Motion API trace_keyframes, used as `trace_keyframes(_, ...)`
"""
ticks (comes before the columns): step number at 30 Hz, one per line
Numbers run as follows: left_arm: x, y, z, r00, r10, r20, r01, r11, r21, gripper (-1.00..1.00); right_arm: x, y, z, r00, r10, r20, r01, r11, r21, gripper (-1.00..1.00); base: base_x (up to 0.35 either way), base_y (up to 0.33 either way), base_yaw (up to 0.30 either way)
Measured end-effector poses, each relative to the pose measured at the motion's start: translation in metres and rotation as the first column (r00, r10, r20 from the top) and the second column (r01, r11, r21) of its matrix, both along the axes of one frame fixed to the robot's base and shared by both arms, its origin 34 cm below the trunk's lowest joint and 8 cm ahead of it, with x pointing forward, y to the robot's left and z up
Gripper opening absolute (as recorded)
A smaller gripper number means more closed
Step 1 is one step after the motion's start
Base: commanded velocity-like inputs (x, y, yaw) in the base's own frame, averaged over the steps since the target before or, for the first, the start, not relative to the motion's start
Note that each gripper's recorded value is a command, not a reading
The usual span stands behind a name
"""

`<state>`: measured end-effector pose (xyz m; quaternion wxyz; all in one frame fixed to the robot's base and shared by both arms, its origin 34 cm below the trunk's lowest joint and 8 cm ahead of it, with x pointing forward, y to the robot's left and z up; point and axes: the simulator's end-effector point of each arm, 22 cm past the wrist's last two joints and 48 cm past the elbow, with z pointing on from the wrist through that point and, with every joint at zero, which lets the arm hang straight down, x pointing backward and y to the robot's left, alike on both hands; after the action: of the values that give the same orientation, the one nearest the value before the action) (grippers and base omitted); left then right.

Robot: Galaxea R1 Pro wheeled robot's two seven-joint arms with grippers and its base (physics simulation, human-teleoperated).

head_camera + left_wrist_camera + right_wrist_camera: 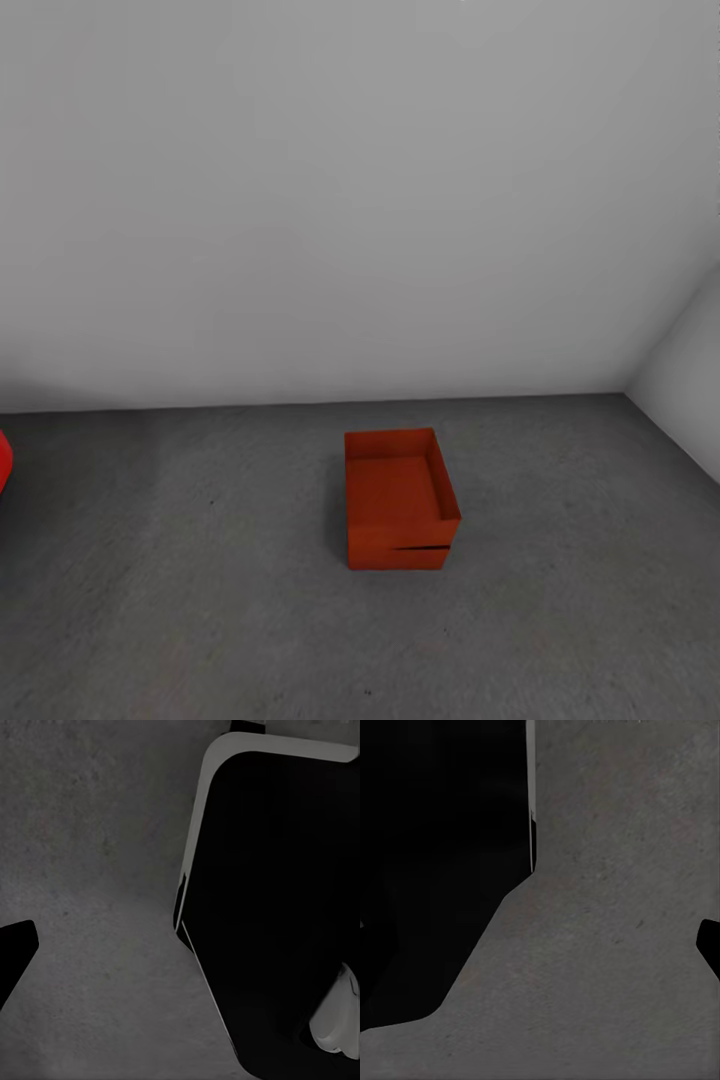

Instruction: Move the two storage containers from the living room to the garage. In the garage, place one container on the floor and stack the other container on top of it (either order is fine).

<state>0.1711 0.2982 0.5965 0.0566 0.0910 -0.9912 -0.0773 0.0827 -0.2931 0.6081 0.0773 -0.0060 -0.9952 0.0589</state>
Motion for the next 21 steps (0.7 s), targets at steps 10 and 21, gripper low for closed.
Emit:
trace_keyframes(10,0.007,-0.002,0.001,1.000,0.000,0.016,0.000,1.000,-0.002,1.00,0.006,0.000,0.000,1.000,0.001,0.016,-0.001,1.000,0.001,1.00,0.000,0.000,0.000)
trace_keyframes(21,0.035,0.003,0.002,0.992,-0.009,0.128,0.006,1.000,0.018,1.00,0.013,0.001,-0.001,0.999,0.001,0.034,-0.001,1.000,0.002,1.00,0.000,0.000,0.000)
